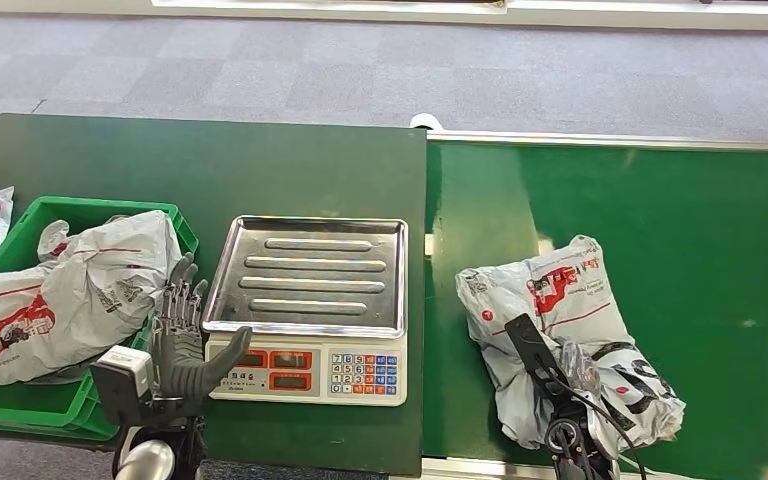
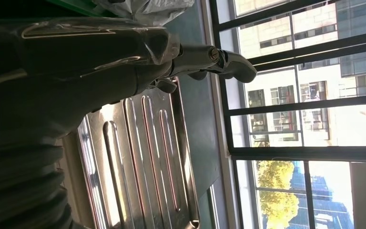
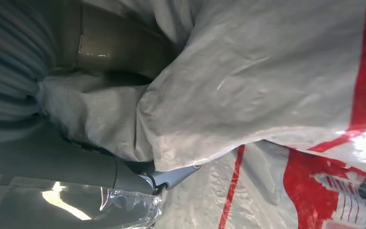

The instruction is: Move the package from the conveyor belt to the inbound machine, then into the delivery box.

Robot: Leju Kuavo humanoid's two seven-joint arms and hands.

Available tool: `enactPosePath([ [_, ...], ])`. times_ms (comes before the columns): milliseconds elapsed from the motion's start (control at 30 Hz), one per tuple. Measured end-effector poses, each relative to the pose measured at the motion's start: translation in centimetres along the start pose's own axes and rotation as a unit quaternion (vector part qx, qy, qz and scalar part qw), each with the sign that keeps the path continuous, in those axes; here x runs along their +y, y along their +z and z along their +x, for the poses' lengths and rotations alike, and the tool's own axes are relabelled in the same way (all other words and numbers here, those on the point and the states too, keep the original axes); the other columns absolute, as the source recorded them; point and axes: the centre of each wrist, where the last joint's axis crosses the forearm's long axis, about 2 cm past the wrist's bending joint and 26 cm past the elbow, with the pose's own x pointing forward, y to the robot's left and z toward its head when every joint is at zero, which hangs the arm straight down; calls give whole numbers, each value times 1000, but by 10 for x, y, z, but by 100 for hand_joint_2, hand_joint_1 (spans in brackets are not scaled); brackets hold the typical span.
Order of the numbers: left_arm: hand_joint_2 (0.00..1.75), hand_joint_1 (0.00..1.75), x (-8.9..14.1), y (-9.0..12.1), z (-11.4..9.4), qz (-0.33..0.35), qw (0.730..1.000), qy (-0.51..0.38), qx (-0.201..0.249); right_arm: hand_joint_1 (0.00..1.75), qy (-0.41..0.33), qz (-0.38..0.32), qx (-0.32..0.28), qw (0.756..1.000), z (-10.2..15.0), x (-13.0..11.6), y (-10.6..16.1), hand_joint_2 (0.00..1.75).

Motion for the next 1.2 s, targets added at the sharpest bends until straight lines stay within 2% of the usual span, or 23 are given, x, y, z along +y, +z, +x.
enactPosePath([
  [100,175,0,0,1,0,2,1000,-1,0,175,-5,-19,-16,1000,0,-1,1,175],
  [200,175,0,2,4,2,7,1000,-3,-2,175,-22,-61,-56,996,3,-7,8,175],
  [367,175,0,4,9,5,15,1000,-6,-10,175,-56,-152,-145,976,27,-38,19,175],
  [433,175,0,5,10,5,18,1000,-7,-16,175,-76,-216,-189,955,36,-55,24,175],
  [567,175,0,5,10,6,23,999,-10,-25,175,-74,-366,-252,893,49,-90,37,175],
  [667,175,0,6,8,6,26,999,-9,-31,175,-59,-419,-269,865,58,-109,47,175],
  [833,175,0,5,4,7,27,999,-6,-37,175,-59,-446,-288,845,70,-123,58,175],
  [1000,175,0,5,2,7,27,999,-6,-40,175,-64,-444,-295,844,76,-124,61,175],
  [1100,175,0,4,-2,7,24,999,-2,-46,175,-54,-410,-321,852,87,-124,59,175],
  [1200,175,0,1,-13,6,15,998,4,-57,175,-18,-340,-373,863,113,-122,48,175],
])
